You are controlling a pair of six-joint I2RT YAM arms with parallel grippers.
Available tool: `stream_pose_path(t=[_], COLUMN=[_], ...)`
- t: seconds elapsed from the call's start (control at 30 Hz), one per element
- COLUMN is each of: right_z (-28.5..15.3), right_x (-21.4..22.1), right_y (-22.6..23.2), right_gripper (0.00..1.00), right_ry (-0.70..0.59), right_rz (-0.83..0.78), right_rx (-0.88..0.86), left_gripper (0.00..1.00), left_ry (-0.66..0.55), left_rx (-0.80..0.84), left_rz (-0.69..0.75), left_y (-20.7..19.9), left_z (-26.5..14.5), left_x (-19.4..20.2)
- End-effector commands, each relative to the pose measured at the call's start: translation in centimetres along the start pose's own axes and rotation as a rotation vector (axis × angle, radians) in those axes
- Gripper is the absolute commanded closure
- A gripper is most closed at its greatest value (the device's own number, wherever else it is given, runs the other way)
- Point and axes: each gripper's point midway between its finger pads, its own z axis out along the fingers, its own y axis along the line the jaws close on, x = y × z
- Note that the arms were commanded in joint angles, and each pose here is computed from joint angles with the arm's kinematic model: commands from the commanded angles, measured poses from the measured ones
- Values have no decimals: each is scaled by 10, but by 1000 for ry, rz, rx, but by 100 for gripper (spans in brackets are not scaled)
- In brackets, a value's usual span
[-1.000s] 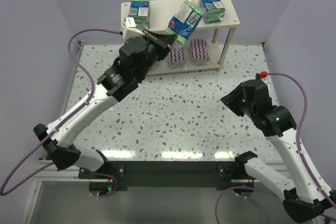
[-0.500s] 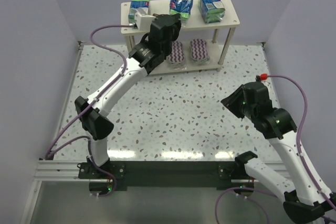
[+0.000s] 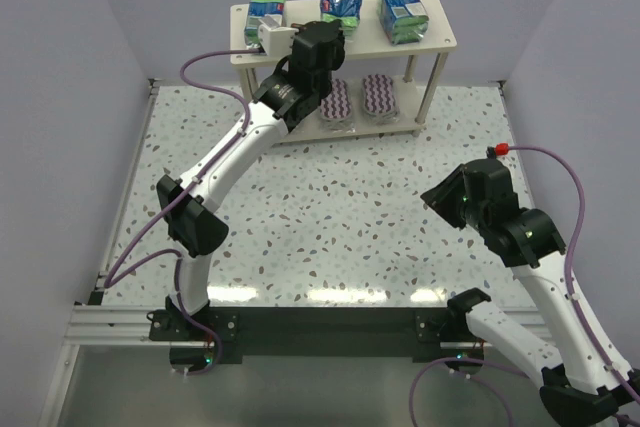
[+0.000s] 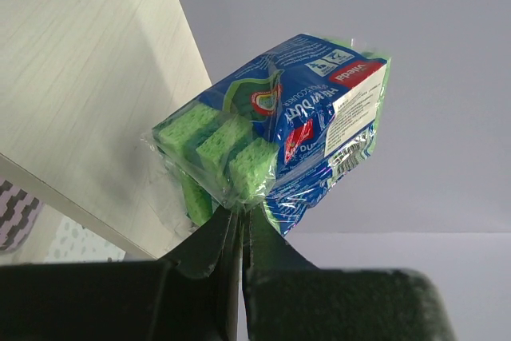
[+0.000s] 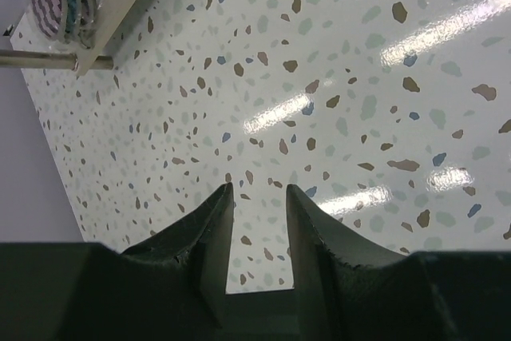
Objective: Place and organize the cleaning sponges onto the shelf
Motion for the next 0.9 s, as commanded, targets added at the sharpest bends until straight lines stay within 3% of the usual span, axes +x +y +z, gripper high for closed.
stream_pose_path(t=[0.0,0.17,0.67,0.87], right_z=[3,4,4,5], right_x=[1,1,1,1], right_y=[2,4,4,5], right_gripper=[63,63,61,60], right_ry=[8,12,12,14], right_rz=[-4,-10,-7,-9], right_rx=[-5,-10,-8,-6], left_gripper=[100,100,79,64], left_ry=[-61,-56,-34,-23], left_rx=[46,16,11,18], left_rz=[-76,-82,-97,-97], left_y=[-27,-17,-11,-12], left_z=[-3,-2,2,1], left_x=[-22,-20,-12,-11])
